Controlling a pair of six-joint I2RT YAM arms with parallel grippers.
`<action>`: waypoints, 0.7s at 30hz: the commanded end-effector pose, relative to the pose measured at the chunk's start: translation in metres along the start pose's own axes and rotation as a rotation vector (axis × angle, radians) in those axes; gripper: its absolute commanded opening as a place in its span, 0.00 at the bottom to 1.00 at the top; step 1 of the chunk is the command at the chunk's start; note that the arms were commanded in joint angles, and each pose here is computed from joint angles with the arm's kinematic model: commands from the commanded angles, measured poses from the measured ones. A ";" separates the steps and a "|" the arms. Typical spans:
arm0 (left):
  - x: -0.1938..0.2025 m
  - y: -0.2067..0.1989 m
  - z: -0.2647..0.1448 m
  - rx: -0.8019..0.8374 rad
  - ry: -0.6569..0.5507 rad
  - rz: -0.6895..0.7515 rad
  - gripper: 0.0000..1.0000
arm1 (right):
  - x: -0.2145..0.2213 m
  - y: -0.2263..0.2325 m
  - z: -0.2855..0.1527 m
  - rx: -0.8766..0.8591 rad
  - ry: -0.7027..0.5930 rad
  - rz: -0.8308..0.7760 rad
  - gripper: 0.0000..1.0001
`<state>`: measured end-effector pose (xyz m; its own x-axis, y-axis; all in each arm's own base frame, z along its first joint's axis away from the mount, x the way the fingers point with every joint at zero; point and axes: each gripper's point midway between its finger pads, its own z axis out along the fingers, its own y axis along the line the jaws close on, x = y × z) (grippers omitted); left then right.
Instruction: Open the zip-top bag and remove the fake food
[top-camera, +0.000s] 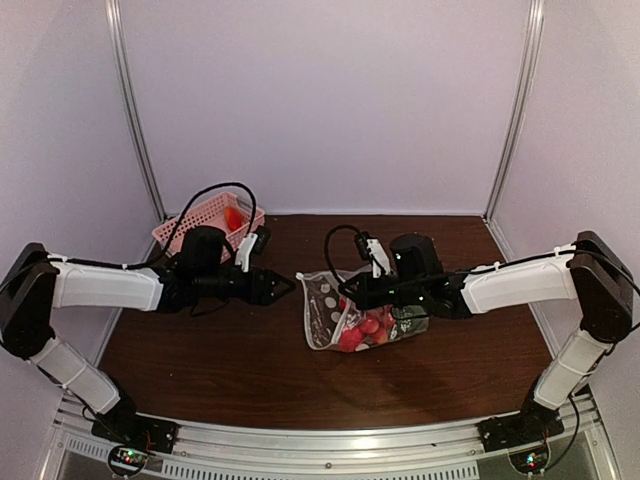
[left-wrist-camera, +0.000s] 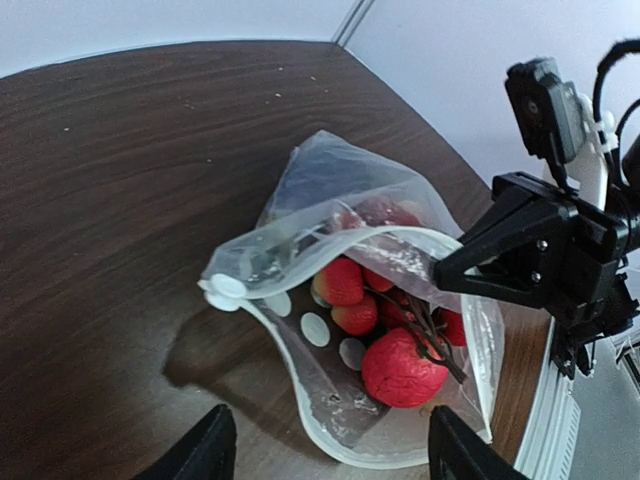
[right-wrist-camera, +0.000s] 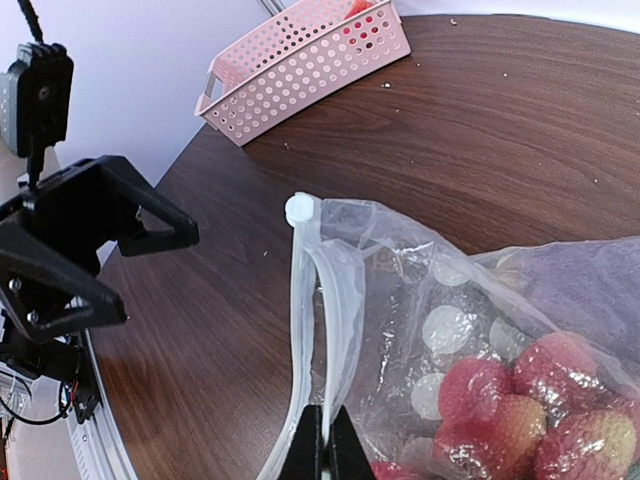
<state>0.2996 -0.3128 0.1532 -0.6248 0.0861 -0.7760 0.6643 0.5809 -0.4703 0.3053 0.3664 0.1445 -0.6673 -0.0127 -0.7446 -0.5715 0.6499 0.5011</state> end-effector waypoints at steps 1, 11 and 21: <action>0.004 -0.030 0.019 0.092 -0.040 0.037 0.67 | -0.010 0.007 -0.005 -0.020 -0.027 0.005 0.00; 0.056 -0.069 0.078 0.171 0.062 0.099 0.67 | 0.003 0.001 -0.006 -0.028 -0.024 0.049 0.00; 0.080 -0.078 0.110 0.192 0.105 0.124 0.68 | 0.013 -0.005 -0.010 -0.016 -0.023 0.071 0.00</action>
<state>0.2385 -0.4232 0.0718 -0.6159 0.2647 -0.7421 0.7646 0.4278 -0.4820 0.2973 0.3583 0.1271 -0.7023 0.0189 -0.7117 -0.5312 0.6516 0.5415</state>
